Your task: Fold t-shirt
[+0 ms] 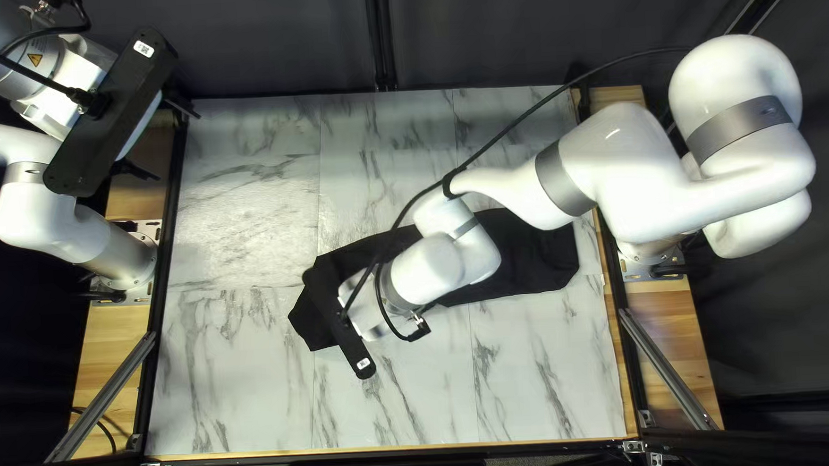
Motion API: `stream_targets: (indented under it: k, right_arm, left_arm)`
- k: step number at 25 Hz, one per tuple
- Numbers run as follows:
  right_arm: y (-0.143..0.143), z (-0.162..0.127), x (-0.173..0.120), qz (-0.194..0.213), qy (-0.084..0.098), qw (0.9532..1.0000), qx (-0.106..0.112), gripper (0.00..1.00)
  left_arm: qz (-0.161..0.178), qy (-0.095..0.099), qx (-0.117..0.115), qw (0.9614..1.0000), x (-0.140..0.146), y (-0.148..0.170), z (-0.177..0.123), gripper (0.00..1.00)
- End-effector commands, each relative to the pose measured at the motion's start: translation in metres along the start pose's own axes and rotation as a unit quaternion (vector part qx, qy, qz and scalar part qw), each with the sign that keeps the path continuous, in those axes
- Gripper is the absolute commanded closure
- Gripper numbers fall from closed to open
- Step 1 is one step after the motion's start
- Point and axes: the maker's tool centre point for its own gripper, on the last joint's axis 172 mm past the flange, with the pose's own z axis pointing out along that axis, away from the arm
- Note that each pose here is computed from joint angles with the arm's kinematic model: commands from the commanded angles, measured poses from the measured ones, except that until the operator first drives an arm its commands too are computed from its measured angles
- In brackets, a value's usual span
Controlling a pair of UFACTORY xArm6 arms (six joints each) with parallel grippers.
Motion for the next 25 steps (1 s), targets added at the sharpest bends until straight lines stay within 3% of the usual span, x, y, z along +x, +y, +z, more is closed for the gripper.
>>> stream_targets:
  k: [1, 14, 21, 22, 23, 24, 25]
  right_arm:
    - [0.002, 0.002, 0.009, -0.007, 0.005, 0.9999, -0.007, 1.00]
    - [0.008, -0.037, 0.019, -0.001, 0.016, 0.9990, -0.042, 1.00]
    - [0.034, -0.017, -0.007, 0.010, 0.017, 0.9991, -0.038, 1.00]
    - [0.035, -0.013, -0.010, 0.011, 0.018, 0.9992, -0.035, 0.83]
    - [0.035, -0.011, -0.012, 0.012, 0.018, 0.9992, -0.033, 0.30]
    - [0.034, -0.006, -0.015, 0.014, 0.018, 0.9993, -0.029, 0.00]
    - [0.032, -0.004, -0.018, 0.016, 0.018, 0.9994, -0.026, 0.00]
  left_arm:
    - [0.000, 0.000, 0.000, 1.0000, 0.000, 0.000, 0.000, 0.00]
    - [0.000, 0.000, 0.000, 1.0000, 0.000, 0.000, 0.000, 0.00]
    - [0.000, 0.000, 0.000, 1.0000, 0.000, 0.000, 0.000, 0.00]
    - [0.000, 0.000, 0.000, 1.0000, 0.000, 0.000, 0.000, 0.00]
    - [0.000, 0.000, 0.000, 1.0000, 0.000, 0.000, 0.000, 0.00]
    - [0.000, 0.000, 0.000, 1.0000, 0.000, 0.000, 0.000, 0.00]
    - [0.000, 0.000, 0.000, 1.0000, 0.000, 0.000, 0.000, 0.00]
